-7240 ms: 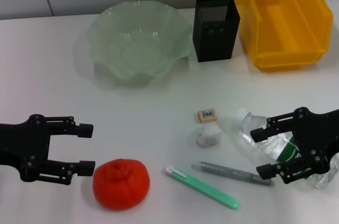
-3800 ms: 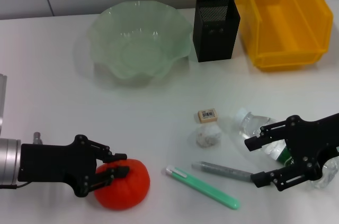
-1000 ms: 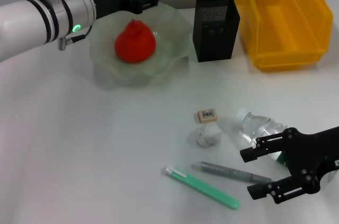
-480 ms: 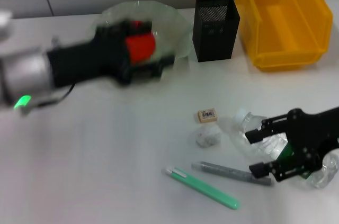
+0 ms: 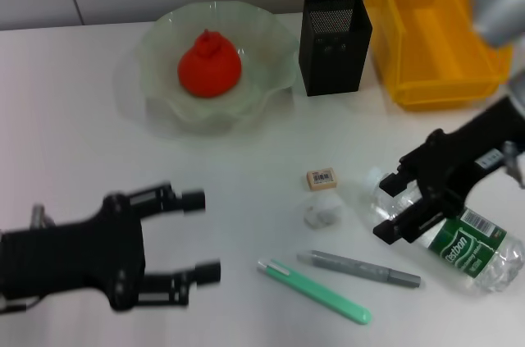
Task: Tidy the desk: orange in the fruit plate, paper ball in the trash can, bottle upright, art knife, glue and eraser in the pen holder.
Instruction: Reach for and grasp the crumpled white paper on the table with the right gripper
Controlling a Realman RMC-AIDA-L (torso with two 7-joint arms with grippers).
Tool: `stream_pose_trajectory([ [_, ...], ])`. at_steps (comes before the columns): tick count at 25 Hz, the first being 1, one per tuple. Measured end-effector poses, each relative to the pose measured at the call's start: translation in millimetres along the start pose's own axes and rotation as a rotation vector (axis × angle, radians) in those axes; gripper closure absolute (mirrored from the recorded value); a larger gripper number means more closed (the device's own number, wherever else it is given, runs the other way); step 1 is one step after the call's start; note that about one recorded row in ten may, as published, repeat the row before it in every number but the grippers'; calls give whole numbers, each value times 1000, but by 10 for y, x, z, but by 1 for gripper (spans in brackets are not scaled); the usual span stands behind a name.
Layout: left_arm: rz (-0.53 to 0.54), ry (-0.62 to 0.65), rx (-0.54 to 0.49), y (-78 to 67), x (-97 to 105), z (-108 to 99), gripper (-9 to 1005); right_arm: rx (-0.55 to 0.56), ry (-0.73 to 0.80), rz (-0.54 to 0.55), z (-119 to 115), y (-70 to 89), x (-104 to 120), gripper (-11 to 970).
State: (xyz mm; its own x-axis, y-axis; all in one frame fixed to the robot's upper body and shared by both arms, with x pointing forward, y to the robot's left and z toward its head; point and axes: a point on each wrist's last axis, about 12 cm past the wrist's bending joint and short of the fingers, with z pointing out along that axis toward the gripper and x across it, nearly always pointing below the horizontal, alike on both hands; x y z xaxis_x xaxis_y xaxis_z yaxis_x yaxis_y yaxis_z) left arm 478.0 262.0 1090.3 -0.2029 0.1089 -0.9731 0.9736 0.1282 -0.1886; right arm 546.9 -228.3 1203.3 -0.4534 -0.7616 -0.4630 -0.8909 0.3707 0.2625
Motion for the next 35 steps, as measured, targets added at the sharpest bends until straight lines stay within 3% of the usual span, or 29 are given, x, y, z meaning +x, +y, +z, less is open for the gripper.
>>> stream_pose_trajectory([
  [5,22,38,25,-52,108,23,135,22,156,40,130,-21,-349,204],
  [9,25,59,34,-63,142,16,135,58,229,45,303,-88,-501,204],
  [22,13,61,31,-82,209,-3,135,160,299,-53,891,-215,-612,204],
  [35,11,58,22,-81,227,11,136,177,252,-95,1005,-229,-682,236],
])
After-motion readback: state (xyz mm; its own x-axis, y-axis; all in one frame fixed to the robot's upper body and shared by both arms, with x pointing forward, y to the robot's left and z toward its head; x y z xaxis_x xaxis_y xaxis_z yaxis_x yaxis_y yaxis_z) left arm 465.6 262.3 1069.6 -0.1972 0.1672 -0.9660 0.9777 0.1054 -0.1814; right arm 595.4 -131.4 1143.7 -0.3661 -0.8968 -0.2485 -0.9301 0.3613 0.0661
